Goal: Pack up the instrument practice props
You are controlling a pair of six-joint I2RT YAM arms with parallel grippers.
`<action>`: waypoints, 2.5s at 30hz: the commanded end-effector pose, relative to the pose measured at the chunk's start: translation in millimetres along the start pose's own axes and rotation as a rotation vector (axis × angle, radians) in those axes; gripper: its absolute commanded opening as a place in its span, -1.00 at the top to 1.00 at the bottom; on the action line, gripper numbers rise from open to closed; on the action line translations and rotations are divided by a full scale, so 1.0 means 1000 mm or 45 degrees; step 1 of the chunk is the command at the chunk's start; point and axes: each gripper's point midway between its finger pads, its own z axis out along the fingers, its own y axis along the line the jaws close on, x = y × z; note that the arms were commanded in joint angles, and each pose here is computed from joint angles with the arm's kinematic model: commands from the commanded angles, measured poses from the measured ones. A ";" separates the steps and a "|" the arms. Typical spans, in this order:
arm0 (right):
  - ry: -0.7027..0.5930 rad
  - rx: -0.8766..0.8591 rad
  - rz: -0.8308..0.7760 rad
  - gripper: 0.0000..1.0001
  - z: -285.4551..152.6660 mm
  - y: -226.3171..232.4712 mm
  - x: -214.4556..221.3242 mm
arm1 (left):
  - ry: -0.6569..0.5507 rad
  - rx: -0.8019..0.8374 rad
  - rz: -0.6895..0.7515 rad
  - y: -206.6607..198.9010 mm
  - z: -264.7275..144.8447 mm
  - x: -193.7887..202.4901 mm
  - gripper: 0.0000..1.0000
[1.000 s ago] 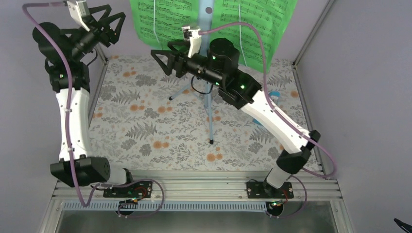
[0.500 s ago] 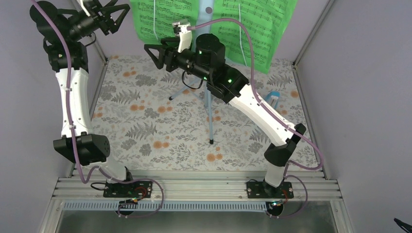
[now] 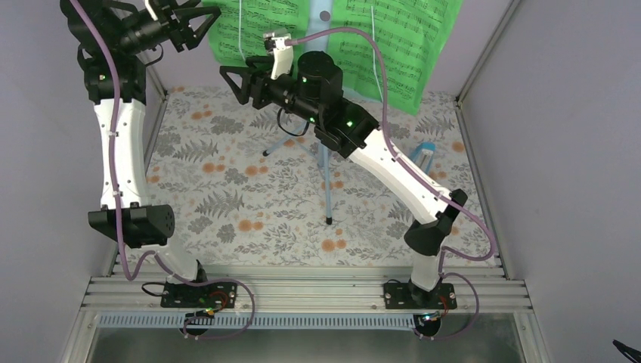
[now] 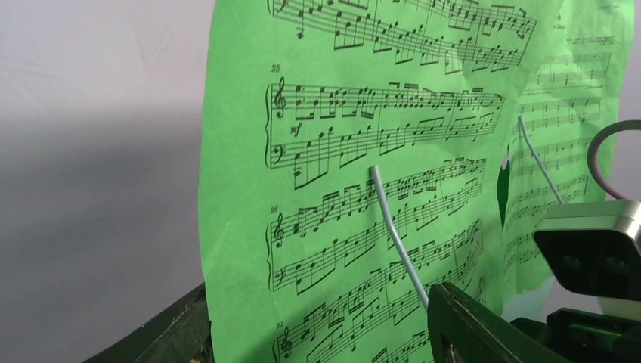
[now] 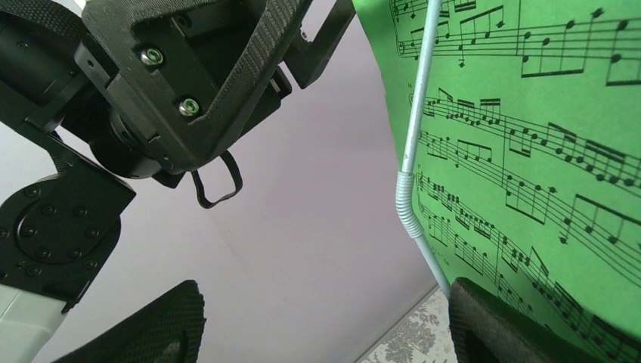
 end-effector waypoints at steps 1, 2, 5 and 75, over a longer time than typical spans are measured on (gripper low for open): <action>-0.064 0.004 -0.009 -0.51 0.002 0.005 -0.013 | 0.012 -0.001 0.021 -0.001 0.000 0.002 -0.28; -0.067 0.004 -0.011 -0.51 0.002 0.005 -0.013 | 0.010 -0.005 0.023 -0.002 -0.001 0.001 -0.25; -0.071 0.009 -0.013 -0.51 0.003 0.004 -0.013 | 0.001 -0.024 0.041 -0.004 -0.003 -0.002 -0.22; -0.299 -0.011 -0.448 0.94 0.033 -0.009 -0.029 | -0.069 -0.454 -0.278 0.050 -0.021 0.015 0.95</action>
